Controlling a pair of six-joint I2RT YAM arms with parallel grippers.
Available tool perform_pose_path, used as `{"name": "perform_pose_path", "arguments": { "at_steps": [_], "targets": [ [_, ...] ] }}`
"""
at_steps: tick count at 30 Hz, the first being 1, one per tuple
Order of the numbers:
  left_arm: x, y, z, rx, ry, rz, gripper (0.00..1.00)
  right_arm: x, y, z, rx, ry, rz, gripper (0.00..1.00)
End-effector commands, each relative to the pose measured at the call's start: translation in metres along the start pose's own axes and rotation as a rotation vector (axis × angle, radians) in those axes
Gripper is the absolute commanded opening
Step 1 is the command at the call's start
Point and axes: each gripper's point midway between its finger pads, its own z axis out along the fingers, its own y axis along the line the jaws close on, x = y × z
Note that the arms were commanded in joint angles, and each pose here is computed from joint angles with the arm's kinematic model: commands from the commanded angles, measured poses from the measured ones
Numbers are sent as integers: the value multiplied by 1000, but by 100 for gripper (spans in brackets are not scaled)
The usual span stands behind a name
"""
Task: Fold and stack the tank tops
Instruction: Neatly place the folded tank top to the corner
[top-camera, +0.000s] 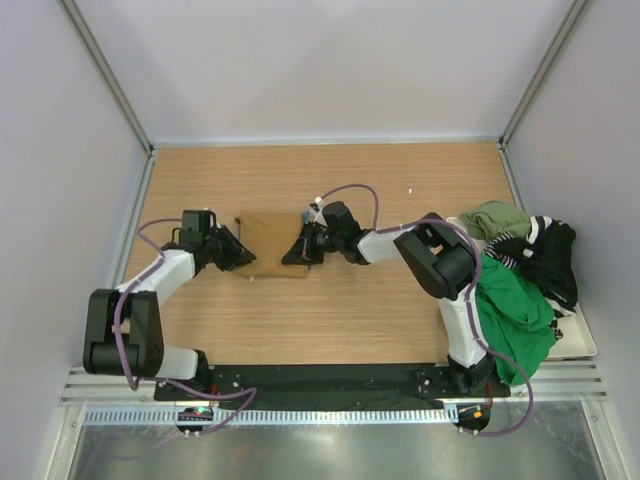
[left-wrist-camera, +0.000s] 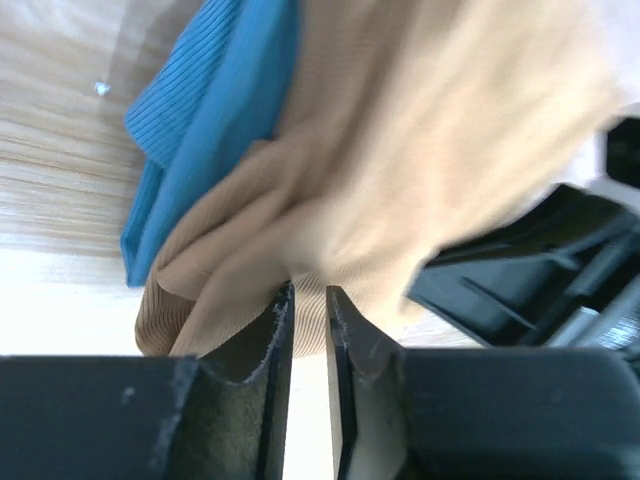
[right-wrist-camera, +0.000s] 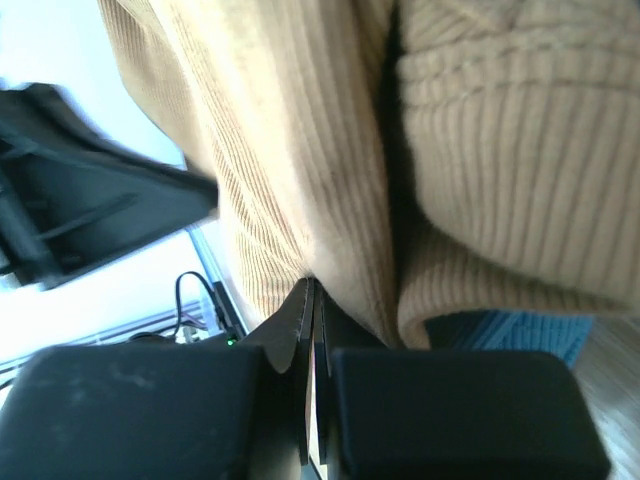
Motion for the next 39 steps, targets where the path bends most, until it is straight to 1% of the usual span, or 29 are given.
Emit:
{"name": "perform_pose_path", "arguments": {
  "at_steps": [1, 4, 6, 8, 9, 10, 11, 12, 13, 14, 15, 16, 17, 18, 19, 21, 22, 26, 29, 30, 31, 32, 33, 34, 35, 36, 37, 38, 39],
  "targets": [
    [-29, -25, -27, 53, -147, 54, 20, -22, 36, -12, -23, -68, -102, 5],
    [-39, -42, -41, 89, -184, 65, 24, -35, 58, -16, -42, -94, -136, 6],
    [-44, -50, -43, 104, -183, 62, 24, -40, 63, -14, -40, -96, -141, 6],
    [-52, -61, -39, 116, -173, 58, 24, -49, 78, -12, -60, -109, -160, 6],
    [-56, -64, -36, 121, -168, 52, 24, -52, 77, -10, -54, -107, -154, 6],
    [-65, -74, -37, 139, -180, 57, 23, -61, 88, -9, -71, -125, -166, 6],
    [-68, -69, -26, 116, -165, 47, 23, -65, 91, -8, -72, -135, -171, 6],
    [-75, -71, -22, 113, -173, 46, 23, -69, 88, -4, -64, -139, -167, 6],
    [-88, -77, -21, 106, -208, 52, 23, -79, 95, -2, -74, -159, -169, 6],
    [-95, -68, -7, 69, -201, 37, 23, -87, 92, -1, -70, -175, -156, 6],
    [-103, -66, -2, 52, -216, 31, 23, -93, 92, 1, -78, -185, -152, 6],
    [-114, -70, 3, 51, -229, 27, 22, -99, 82, 9, -72, -187, -132, 6],
    [-116, -72, 9, 63, -213, 25, 21, -102, 78, 13, -71, -190, -107, 6],
    [-116, -66, 24, 52, -183, 16, 21, -108, 68, 16, -62, -191, -90, 6],
    [-121, -73, 28, 66, -182, 22, 20, -109, 58, 22, -53, -186, -74, 6],
    [-121, -66, 44, 53, -157, 16, 20, -112, 46, 26, -46, -186, -46, 6],
    [-124, -66, 46, 53, -161, 16, 20, -110, 32, 31, -30, -178, -28, 6],
    [-128, -64, 56, 60, -161, 20, 20, -114, 10, 35, -33, -176, 21, 6],
    [-133, -76, 48, 105, -175, 52, 21, -122, 8, 30, -48, -175, 29, 9],
    [-133, -82, 43, 134, -179, 80, 21, -124, 17, 24, -56, -175, -9, 11],
    [-136, -91, 31, 158, -208, 95, 21, -128, 28, 20, -59, -179, -47, 17],
    [-139, -97, 22, 178, -239, 109, 22, -125, 29, 15, -19, -168, -54, 23],
    [-135, -94, 18, 174, -251, 109, 25, -130, 50, 1, -20, -196, -146, 30],
    [-137, -105, -1, 208, -294, 129, 26, -133, 60, -7, -5, -219, -181, 44],
    [-137, -109, -8, 225, -318, 139, 28, -131, 60, -15, 33, -221, -195, 51],
    [-130, -104, -11, 220, -315, 136, 33, -132, 80, -34, 37, -254, -238, 58],
    [-127, -114, -29, 251, -343, 155, 37, -137, 78, -44, 86, -295, -284, 69],
    [-124, -121, -34, 283, -360, 178, 41, -135, 78, -53, 115, -308, -299, 75],
    [-115, -119, -37, 291, -353, 192, 49, -135, 84, -65, 130, -330, -326, 79]
  ]
}}
